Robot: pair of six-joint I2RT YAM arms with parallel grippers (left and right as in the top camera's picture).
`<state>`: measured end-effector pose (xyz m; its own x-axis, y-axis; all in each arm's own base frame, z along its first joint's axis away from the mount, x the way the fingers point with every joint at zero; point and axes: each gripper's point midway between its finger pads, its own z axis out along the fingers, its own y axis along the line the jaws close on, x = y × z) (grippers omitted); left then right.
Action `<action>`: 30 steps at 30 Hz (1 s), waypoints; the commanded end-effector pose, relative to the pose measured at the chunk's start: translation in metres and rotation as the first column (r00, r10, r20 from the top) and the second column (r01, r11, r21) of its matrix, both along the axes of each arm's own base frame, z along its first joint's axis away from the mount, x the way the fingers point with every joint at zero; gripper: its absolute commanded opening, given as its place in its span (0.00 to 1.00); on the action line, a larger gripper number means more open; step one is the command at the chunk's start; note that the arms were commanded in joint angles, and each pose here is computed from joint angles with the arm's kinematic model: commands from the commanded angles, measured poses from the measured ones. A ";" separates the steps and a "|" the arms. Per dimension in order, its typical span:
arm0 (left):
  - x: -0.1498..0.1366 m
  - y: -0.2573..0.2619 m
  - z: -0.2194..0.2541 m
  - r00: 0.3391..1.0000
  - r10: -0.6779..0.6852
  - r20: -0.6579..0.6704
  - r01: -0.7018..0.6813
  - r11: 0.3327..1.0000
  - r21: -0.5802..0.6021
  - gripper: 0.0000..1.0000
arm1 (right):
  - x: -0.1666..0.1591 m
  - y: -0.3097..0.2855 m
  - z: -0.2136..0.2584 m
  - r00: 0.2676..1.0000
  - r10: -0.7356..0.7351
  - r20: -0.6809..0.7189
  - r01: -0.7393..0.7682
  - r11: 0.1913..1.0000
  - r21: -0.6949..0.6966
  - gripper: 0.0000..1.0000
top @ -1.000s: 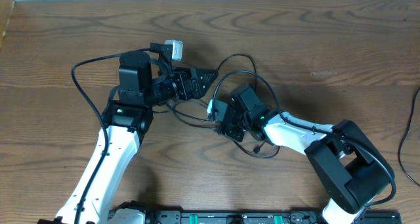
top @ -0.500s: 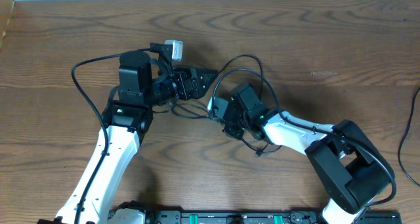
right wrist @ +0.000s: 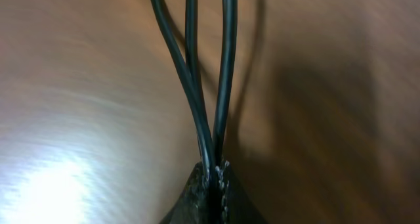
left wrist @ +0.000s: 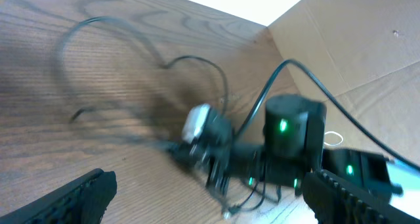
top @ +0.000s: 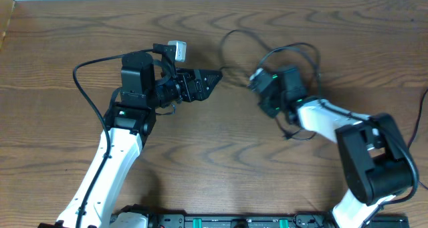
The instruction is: Untangle cables
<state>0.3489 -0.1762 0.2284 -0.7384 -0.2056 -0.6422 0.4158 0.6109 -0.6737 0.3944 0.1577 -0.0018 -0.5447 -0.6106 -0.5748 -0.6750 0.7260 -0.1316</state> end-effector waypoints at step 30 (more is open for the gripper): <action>0.002 -0.001 0.005 1.000 -0.003 0.023 0.003 1.000 0.008 0.96 | -0.032 -0.416 -0.008 0.498 -0.857 0.132 0.864 0.503 0.007 0.01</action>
